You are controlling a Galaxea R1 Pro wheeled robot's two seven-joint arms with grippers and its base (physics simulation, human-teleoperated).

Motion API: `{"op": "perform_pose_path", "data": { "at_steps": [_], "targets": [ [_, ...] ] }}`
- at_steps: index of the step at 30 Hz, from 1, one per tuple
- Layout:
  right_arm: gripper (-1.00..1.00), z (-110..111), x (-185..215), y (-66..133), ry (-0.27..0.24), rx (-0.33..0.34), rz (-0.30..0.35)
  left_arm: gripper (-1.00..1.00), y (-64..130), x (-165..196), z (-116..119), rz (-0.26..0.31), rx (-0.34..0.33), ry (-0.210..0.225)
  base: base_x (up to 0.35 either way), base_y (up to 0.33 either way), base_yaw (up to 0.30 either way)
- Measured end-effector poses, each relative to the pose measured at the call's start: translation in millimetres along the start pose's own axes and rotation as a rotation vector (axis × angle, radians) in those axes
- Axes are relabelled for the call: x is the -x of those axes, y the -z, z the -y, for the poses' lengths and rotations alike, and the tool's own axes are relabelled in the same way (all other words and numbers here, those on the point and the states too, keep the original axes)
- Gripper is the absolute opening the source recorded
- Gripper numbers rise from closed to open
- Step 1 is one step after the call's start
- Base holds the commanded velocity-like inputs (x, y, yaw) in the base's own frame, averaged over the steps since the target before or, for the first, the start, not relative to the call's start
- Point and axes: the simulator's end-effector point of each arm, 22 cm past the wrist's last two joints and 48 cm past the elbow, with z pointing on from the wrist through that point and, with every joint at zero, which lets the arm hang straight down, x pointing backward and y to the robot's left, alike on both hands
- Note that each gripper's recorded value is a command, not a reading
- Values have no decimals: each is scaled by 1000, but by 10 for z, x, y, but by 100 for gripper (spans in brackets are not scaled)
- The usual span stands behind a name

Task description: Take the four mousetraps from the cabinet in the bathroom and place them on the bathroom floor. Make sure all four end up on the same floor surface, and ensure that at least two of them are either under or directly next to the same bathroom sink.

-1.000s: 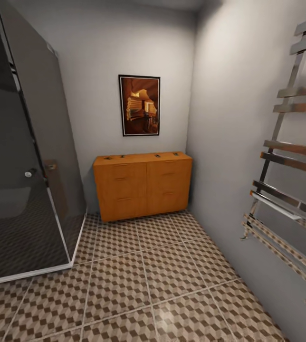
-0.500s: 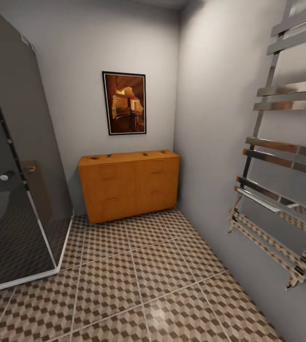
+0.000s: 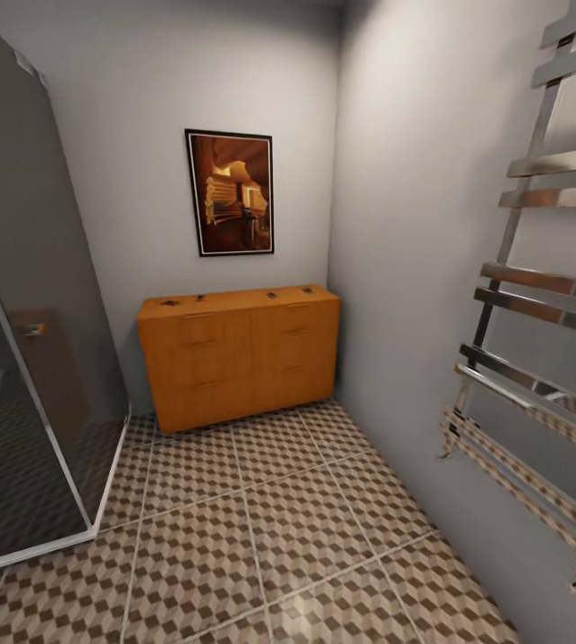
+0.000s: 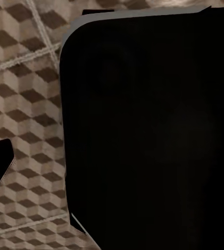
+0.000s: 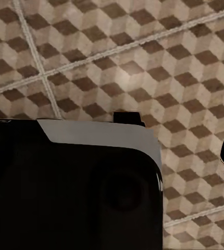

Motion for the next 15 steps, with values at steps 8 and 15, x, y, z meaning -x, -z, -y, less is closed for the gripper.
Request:
{"op": "perform_pose_path", "data": {
  "at_steps": [8,15],
  "targets": [
    [100,-10,1,0,6,1,0,100,0,-4,1,-1,0,0,336,-34,0],
    [100,-12,2,0,8,1,1,100,0,-7,0,-2,0,0,321,-148,78]
  ]
}}
